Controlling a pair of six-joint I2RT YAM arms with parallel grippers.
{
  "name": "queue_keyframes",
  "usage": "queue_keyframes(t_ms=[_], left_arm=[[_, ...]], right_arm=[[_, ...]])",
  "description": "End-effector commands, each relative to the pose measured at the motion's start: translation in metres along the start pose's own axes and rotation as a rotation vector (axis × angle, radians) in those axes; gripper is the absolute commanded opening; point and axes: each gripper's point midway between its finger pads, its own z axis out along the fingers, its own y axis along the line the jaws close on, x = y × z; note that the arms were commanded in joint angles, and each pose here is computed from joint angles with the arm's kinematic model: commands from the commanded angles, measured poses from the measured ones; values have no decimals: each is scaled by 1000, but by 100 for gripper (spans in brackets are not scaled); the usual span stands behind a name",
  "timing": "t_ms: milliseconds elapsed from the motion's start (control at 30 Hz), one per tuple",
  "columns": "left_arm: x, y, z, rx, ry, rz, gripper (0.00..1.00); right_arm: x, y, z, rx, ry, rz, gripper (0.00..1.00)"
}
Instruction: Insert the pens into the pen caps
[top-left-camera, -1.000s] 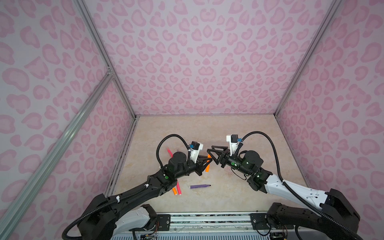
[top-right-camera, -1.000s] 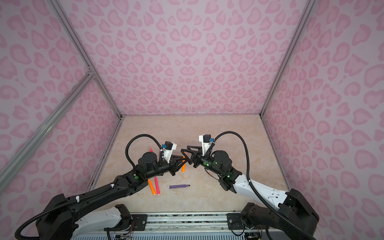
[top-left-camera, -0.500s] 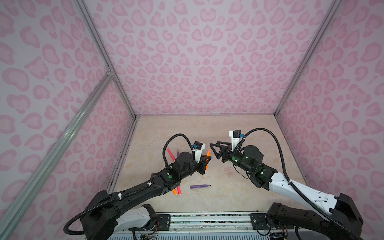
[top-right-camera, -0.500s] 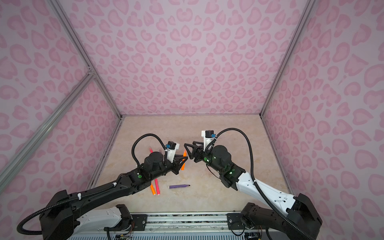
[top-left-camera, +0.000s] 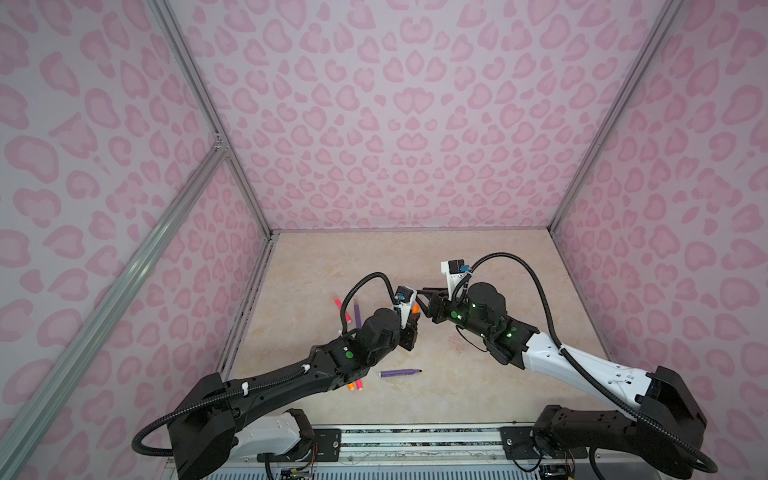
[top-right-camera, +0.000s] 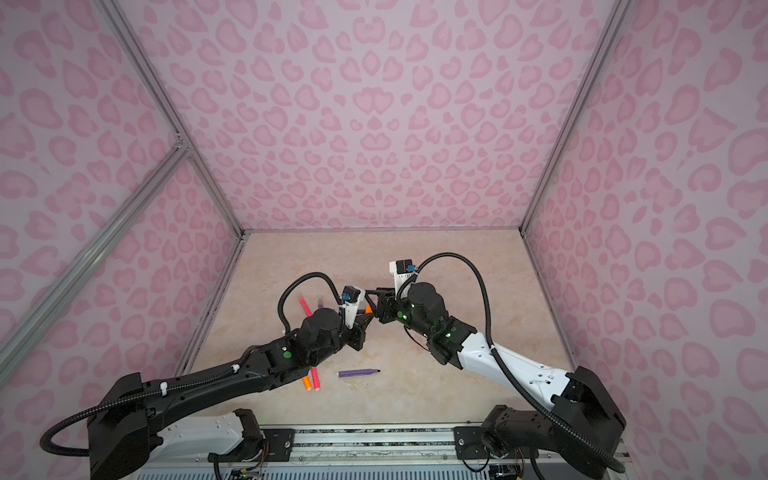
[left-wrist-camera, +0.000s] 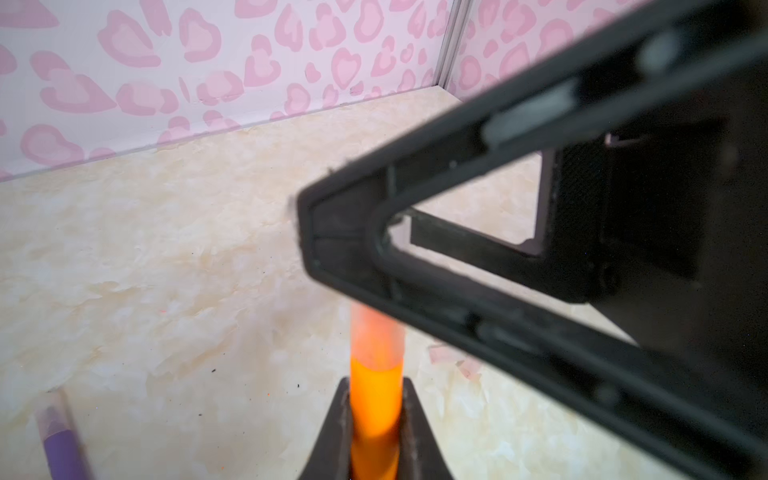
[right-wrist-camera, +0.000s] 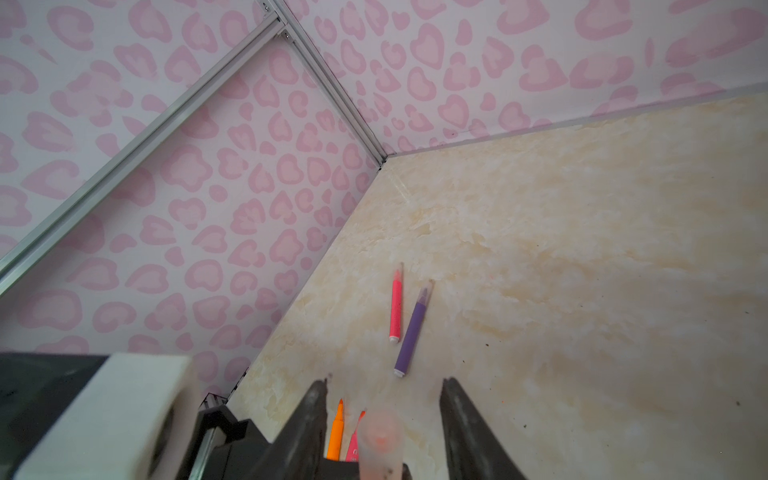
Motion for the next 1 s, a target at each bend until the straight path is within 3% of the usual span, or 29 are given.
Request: queue_keyframes(t_ms=[0, 433, 667, 867, 967], left_arm=[[-5, 4, 1, -32, -12, 17, 3], [-6, 6, 1, -42, -13, 1, 3], [-2, 0, 3, 32, 3, -15, 3], [-14, 5, -5, 193, -57, -138, 4], [-18, 3, -13, 252, -82, -138, 4]], right_arm=[[5, 0, 3, -2, 18, 4, 38], [14, -2, 11, 2, 49, 22, 1], [34, -1, 13, -27, 95, 47, 0], [50, -1, 7, -83, 105, 105, 0], [56, 3, 5, -125, 113, 123, 0]])
